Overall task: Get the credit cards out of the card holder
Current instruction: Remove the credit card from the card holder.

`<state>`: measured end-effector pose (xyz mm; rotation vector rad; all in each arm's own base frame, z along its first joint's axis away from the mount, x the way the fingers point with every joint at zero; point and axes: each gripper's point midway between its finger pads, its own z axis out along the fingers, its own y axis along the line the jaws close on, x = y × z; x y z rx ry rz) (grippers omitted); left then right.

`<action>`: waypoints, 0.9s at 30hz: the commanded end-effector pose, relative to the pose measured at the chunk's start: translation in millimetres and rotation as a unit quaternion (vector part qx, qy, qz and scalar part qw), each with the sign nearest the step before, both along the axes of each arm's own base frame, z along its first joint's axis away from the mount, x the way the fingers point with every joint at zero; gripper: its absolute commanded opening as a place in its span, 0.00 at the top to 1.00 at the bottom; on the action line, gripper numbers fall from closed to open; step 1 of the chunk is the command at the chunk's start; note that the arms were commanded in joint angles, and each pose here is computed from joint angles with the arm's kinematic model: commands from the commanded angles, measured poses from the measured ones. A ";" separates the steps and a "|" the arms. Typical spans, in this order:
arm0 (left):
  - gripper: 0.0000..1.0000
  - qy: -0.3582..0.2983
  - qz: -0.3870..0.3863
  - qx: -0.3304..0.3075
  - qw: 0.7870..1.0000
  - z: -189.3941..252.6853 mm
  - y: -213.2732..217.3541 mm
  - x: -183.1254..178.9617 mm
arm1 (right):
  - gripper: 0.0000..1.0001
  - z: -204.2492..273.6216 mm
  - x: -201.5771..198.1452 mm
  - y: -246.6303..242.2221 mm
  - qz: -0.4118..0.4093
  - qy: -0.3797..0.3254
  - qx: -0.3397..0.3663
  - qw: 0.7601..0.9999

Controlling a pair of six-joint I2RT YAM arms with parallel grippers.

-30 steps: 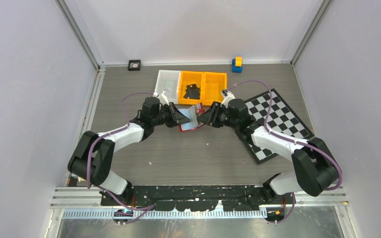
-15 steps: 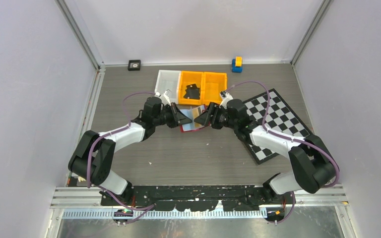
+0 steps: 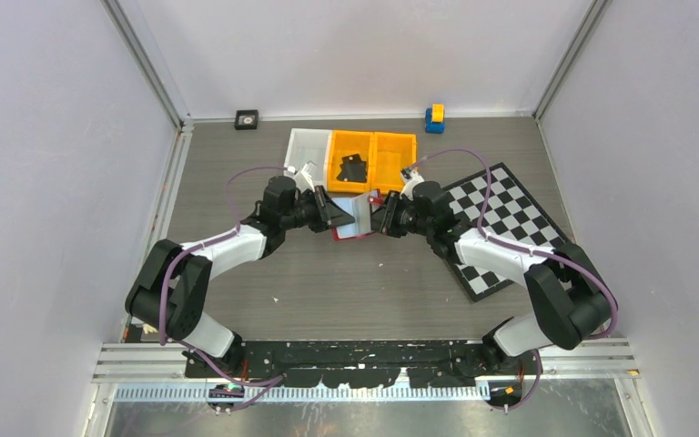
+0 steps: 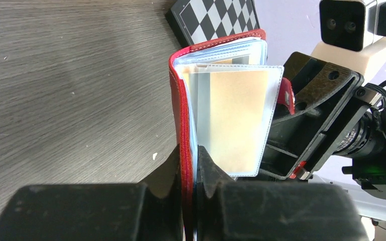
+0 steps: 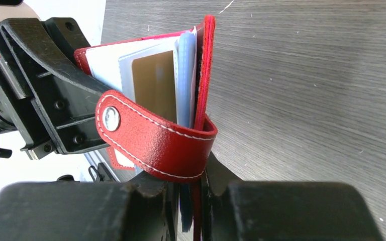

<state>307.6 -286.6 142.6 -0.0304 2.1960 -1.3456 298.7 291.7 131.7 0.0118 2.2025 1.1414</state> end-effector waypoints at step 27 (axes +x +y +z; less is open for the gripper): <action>0.01 -0.029 -0.033 0.010 0.999 6.4 -22.7 -0.2 | 1.00 5.6 15.5 -21.2 -0.104 -0.092 -0.275 0.951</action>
